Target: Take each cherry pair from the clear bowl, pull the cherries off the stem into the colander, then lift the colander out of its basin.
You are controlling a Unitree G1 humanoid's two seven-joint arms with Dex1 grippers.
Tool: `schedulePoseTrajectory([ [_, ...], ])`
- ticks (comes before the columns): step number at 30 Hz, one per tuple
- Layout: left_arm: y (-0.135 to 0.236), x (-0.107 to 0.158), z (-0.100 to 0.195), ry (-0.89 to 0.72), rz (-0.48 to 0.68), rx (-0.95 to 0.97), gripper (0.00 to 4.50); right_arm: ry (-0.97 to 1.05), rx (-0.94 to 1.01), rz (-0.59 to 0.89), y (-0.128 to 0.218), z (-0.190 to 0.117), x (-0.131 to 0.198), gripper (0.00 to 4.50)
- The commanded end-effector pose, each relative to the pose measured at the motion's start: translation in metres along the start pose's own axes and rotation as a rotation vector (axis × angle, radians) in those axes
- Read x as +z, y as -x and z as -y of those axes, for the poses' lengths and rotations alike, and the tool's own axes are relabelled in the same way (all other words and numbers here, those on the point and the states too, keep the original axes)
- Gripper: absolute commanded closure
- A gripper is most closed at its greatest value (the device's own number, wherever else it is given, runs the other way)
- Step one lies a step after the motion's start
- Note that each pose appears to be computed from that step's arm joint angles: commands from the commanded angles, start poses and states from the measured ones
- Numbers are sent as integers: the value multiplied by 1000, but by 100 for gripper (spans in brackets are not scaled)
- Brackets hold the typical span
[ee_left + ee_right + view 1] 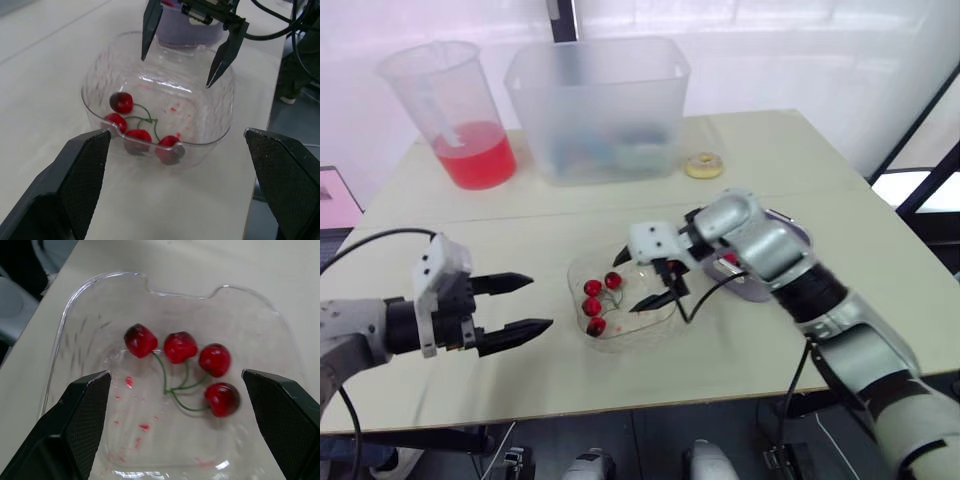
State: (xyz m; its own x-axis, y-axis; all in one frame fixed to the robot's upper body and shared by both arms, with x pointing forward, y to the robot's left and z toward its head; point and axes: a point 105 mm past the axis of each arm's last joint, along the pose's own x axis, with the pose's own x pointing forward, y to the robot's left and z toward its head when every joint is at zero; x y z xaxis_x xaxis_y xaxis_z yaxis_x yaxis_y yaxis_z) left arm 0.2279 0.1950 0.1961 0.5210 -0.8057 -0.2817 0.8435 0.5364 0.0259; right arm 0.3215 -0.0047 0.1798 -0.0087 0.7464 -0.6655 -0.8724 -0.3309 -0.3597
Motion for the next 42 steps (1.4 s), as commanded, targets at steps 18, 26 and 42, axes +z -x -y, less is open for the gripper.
schedulePoseTrajectory([
  [18,25,-7,-22,-24,-15,137,0,283,142,-31,-60,-12,12,130],
  [26,28,-8,-28,-23,-16,167,0,281,171,-77,-74,-12,-1,130],
  [42,15,-4,-29,-33,3,148,0,387,152,-97,-56,-3,1,395],
])
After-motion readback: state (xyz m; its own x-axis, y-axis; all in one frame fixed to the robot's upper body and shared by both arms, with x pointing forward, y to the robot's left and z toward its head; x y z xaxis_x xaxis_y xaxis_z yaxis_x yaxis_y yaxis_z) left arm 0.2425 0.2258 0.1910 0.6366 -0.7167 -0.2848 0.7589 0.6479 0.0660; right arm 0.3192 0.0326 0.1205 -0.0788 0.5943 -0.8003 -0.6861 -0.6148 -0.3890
